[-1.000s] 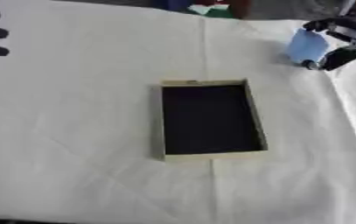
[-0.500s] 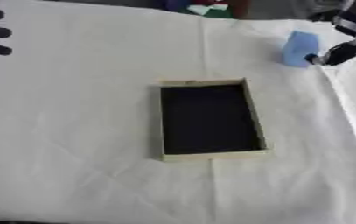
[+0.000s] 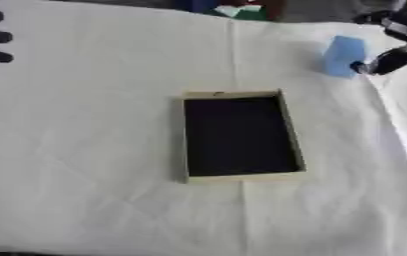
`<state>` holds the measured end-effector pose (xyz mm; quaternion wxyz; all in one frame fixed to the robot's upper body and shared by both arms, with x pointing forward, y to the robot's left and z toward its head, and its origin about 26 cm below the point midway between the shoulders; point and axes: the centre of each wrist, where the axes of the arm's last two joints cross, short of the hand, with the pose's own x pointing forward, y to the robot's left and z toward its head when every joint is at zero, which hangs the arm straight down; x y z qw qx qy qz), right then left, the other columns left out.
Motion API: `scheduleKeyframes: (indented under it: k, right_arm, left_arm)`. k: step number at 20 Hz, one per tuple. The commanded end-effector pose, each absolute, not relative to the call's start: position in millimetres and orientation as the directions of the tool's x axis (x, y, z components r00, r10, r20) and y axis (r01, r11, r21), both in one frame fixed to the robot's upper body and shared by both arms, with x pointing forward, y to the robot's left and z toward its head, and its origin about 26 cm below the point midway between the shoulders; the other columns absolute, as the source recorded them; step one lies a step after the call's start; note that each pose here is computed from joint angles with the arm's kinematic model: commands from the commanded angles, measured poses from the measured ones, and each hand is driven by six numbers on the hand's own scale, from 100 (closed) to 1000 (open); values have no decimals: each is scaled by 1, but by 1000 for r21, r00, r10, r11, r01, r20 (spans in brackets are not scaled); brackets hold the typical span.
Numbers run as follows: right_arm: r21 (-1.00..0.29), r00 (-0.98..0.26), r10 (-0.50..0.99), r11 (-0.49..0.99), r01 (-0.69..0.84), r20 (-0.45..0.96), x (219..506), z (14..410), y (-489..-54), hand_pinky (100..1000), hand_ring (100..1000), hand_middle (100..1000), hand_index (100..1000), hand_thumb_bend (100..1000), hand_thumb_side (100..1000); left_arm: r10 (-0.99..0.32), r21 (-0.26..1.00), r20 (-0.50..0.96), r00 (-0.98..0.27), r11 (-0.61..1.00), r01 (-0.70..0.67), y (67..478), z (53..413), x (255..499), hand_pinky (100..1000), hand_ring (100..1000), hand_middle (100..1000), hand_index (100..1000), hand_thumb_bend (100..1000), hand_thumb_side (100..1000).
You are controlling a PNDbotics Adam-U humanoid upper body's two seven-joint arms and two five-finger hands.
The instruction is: Pick up objects on the table and place them in the box.
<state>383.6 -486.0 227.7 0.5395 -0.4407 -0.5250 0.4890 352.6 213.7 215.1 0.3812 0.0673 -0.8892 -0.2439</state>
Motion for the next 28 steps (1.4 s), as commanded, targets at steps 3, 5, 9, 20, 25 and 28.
scheduleKeyframes:
  k: [3, 5, 9, 20, 25, 28]
  right_arm:
    - [-995, -6, 995, 96, -33, 96, 378, 249, -496, 974, 1000, 917, 1000, 356, 152]
    - [-995, 0, 995, 95, -38, 95, 378, 247, -498, 974, 1000, 917, 1000, 355, 148]
    - [-994, 13, 995, 95, -45, 95, 377, 244, -501, 976, 1000, 913, 1000, 350, 147]
    - [-993, 34, 994, 107, -47, 106, 375, 239, -506, 975, 1000, 897, 997, 327, 142]
    - [-993, 39, 994, 106, -48, 105, 375, 238, -507, 976, 1000, 886, 995, 320, 139]
    - [-993, 43, 994, 105, -49, 103, 374, 237, -508, 976, 998, 870, 989, 303, 129]
  left_arm:
    - [-311, 495, 618, -722, 868, 50, 217, 226, 351, 693, 768, 792, 886, 330, 792]
    - [-310, 496, 617, -724, 867, 51, 217, 226, 351, 693, 768, 791, 886, 330, 792]
    - [-308, 497, 613, -727, 866, 52, 216, 228, 350, 694, 768, 791, 886, 331, 792]
    - [-306, 499, 609, -731, 865, 54, 215, 230, 350, 695, 767, 790, 887, 332, 793]
    - [-306, 500, 609, -732, 864, 54, 215, 230, 350, 695, 767, 788, 887, 332, 793]
    - [-306, 500, 608, -732, 864, 54, 215, 230, 350, 696, 767, 786, 887, 333, 793]
